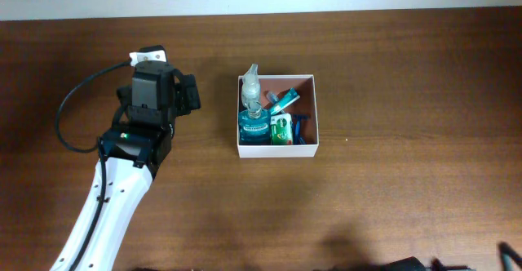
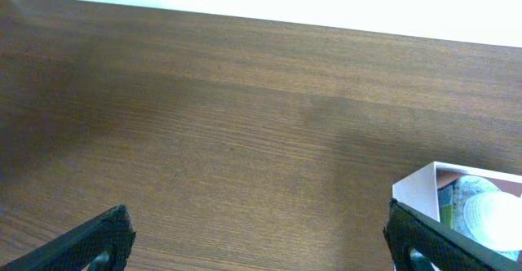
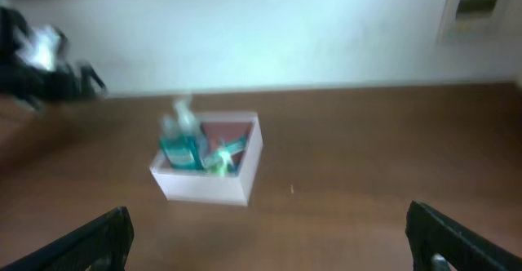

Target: Pack container

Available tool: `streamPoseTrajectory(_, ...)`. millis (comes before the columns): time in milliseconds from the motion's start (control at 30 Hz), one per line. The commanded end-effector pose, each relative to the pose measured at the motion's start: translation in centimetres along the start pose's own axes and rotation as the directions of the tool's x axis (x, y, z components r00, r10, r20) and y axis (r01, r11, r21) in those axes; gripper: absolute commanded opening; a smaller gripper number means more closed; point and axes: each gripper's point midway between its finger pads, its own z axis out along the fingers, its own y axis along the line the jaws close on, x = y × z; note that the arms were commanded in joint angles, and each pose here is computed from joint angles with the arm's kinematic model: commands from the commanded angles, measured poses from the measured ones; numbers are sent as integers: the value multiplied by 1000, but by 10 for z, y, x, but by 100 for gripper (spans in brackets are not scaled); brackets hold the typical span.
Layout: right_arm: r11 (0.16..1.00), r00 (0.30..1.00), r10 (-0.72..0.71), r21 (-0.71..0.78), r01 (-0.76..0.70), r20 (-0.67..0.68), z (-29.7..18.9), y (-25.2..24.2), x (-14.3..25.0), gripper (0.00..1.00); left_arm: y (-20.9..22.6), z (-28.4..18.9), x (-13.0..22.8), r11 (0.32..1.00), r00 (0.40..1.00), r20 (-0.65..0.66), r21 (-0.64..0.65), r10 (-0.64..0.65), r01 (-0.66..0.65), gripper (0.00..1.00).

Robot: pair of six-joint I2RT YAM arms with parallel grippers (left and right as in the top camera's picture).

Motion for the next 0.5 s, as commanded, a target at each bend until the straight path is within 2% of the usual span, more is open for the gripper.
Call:
streamPoseTrajectory(0,1000,992,10,20,-8,-129,33,-5,33,99,3,-4,-7,1000,1000,20,-9,-3,4,100)
streamPoseTrajectory(100,996,979,9,-86,-27,-205,51,14,52,99,3,-4,-7,1000,1000,20,-9,-3,4,99)
streamPoseTrajectory(200,998,981,9,-64,-21,-192,57,10,50,99,3,-4,-7,1000,1000,20,-9,-3,4,100)
streamPoseTrajectory(367,999,997,7,-49,-11,-79,67,8,24,99,3,-4,-7,1000,1000,20,-9,-3,4,99)
streamPoseTrajectory(467,994,996,-84,-62,86,29,85,12,3,99,3,-4,-7,1000,1000,20,-9,-3,4,99)
